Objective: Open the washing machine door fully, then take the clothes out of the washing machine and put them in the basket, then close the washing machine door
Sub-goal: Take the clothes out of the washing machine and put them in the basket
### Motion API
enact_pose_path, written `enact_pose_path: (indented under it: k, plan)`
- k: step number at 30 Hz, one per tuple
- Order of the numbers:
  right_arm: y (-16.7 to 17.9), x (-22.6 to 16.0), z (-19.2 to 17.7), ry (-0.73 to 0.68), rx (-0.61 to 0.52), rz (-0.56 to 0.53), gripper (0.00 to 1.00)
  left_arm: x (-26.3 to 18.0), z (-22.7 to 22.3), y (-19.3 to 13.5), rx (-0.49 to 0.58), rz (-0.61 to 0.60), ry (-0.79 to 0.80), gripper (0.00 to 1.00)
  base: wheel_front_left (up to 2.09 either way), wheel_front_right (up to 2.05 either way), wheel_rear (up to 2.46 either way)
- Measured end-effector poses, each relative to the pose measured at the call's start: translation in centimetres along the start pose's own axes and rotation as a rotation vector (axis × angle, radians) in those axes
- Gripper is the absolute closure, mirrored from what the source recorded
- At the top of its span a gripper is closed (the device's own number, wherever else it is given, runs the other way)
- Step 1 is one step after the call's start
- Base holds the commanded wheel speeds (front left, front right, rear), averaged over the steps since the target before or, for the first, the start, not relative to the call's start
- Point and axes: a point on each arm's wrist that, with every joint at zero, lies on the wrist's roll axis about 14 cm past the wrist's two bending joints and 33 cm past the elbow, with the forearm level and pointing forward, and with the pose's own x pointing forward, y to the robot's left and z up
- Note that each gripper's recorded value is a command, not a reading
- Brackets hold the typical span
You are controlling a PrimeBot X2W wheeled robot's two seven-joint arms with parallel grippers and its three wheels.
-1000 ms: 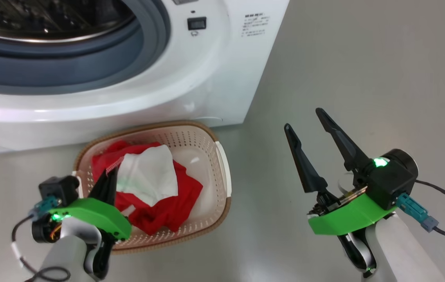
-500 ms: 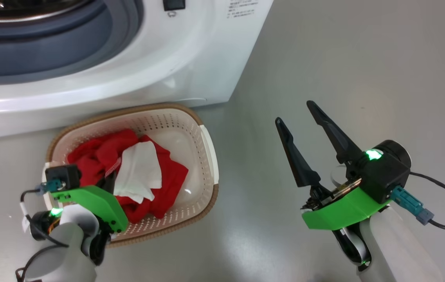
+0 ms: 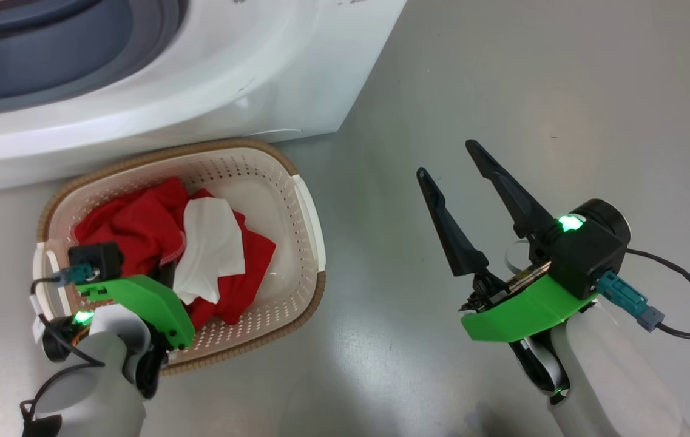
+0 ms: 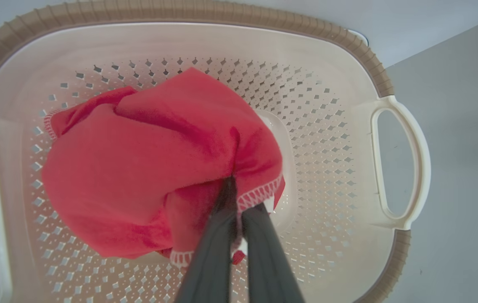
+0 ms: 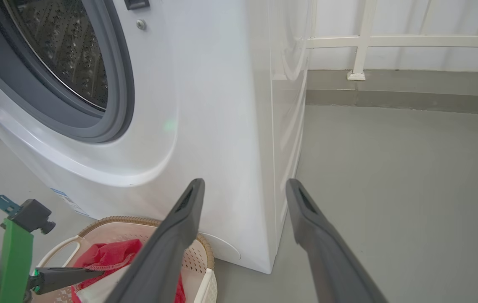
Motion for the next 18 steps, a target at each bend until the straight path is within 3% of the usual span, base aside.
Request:
enact_pose_path:
  k: [8,18]
  plan:
    - [-2.1,-0.4,1.0,-0.019,0.018,-0.072,0.00,-1.1,2.5,-1.4,0.001,-0.037,-0.099,0.00,0.00,0.00,0.00]
    - [-2.0,-1.0,2.8,-0.050,0.014,-0.084,0.00,-4.5,5.2,-3.9,-0.015,-0.118,-0.221,0.00,0.00,0.00,0.00]
